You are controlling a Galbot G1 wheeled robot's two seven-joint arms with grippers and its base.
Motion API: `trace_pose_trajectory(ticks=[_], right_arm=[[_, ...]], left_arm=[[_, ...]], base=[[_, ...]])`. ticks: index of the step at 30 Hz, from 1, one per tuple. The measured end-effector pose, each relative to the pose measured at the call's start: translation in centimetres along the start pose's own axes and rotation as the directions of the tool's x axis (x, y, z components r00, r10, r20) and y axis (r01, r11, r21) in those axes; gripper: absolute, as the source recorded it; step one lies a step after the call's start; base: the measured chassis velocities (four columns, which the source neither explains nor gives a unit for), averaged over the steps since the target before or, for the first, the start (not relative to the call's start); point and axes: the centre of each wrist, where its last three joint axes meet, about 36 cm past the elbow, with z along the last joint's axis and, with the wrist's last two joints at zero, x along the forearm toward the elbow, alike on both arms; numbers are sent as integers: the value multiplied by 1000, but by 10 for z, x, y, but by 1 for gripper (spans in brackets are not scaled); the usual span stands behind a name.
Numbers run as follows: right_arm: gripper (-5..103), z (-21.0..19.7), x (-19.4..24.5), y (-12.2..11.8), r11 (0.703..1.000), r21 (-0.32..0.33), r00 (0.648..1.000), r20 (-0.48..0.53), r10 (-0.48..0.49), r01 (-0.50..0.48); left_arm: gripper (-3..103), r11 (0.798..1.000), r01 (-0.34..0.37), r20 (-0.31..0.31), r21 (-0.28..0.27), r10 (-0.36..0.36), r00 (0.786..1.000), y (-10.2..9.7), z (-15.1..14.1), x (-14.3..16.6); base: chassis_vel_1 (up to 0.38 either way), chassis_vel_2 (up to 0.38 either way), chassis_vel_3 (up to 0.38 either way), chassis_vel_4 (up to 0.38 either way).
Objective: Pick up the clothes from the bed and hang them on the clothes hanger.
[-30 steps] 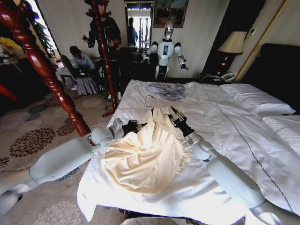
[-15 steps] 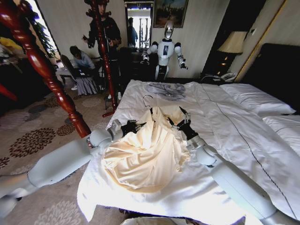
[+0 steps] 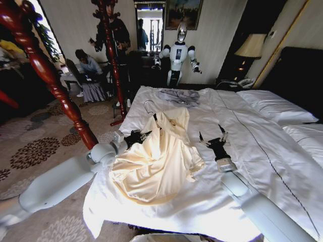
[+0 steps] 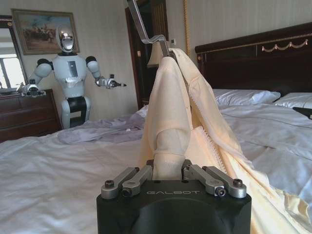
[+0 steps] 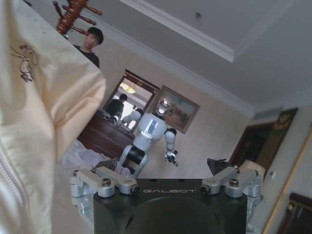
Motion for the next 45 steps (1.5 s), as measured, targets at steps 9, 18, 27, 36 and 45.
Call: trace_pose_trajectory(ticks=[9, 18, 27, 36, 45], right_arm=[[100, -5, 61, -20, 987, -137, 994, -80, 75, -86], [100, -10, 120, -21, 971, -216, 992, -102, 78, -98], [100, 5, 151, -10, 972, -225, 991, -124, 43, -70], [100, 6, 154, -10, 972, -228, 992, -126, 29, -57], [100, 6, 153, -10, 972, -229, 992, -125, 28, -56]], left_arm=[[17, 999, 44, 31, -13, -43, 999, 0, -4, 32], [17, 997, 68, 63, -35, -66, 996, -6, -17, 49], [17, 995, 96, 80, -24, -94, 992, -13, -21, 60], [17, 987, 160, 88, -15, -158, 984, -19, -38, 71], [17, 957, 290, 134, -1, -287, 949, -20, -76, 82]], base=[[0, 0, 0, 0], [0, 0, 0, 0], [0, 0, 0, 0], [0, 0, 0, 0], [0, 0, 0, 0]])
